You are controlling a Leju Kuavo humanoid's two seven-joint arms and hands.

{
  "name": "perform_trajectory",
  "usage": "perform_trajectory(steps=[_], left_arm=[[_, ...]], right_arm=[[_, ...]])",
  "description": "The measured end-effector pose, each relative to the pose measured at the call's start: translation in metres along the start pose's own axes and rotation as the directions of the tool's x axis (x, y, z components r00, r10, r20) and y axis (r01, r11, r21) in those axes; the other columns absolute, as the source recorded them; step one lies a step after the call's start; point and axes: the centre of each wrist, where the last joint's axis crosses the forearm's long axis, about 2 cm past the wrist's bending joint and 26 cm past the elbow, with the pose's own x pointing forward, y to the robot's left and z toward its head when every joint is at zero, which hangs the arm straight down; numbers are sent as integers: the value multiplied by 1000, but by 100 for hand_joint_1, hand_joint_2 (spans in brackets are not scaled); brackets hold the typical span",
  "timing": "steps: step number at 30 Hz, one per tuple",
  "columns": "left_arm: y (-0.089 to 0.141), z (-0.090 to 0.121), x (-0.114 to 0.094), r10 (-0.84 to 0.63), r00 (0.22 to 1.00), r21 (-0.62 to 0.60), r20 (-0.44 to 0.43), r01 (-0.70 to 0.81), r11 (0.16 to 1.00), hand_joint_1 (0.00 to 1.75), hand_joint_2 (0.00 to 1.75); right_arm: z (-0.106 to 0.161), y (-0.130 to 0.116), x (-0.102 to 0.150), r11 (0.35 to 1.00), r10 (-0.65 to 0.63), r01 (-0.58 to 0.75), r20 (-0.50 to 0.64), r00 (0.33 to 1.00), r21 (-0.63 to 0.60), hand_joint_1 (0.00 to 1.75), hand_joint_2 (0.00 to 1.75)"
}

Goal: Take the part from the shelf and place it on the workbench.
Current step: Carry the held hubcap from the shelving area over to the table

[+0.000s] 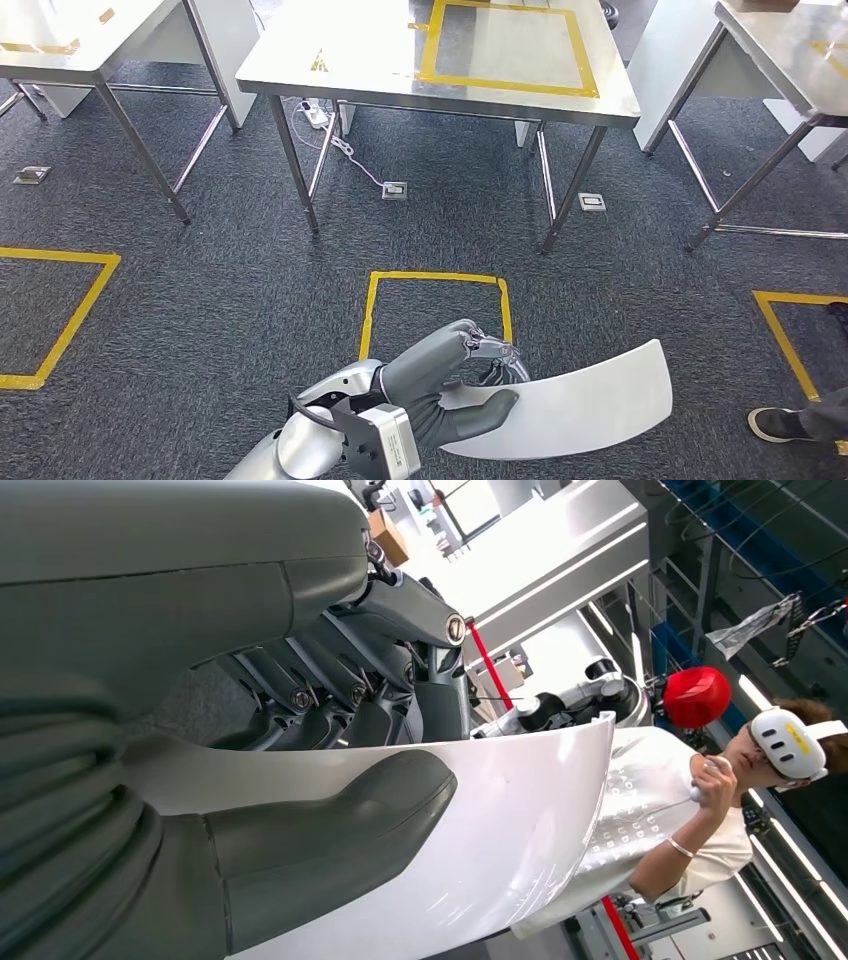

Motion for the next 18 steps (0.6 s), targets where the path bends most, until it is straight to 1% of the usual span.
perform_trajectory(steps=[6, 18], left_arm=[[3, -3, 6, -10, 1000, 5, 26, 10, 1000, 175, 175], [6, -7, 10, -13, 999, 8, 51, 12, 1000, 175, 175]], right_arm=[[0, 0, 0, 1000, 0, 0, 0, 1000, 0, 0, 0], [0, 1, 0, 1000, 2, -2, 0, 1000, 3, 0, 0]])
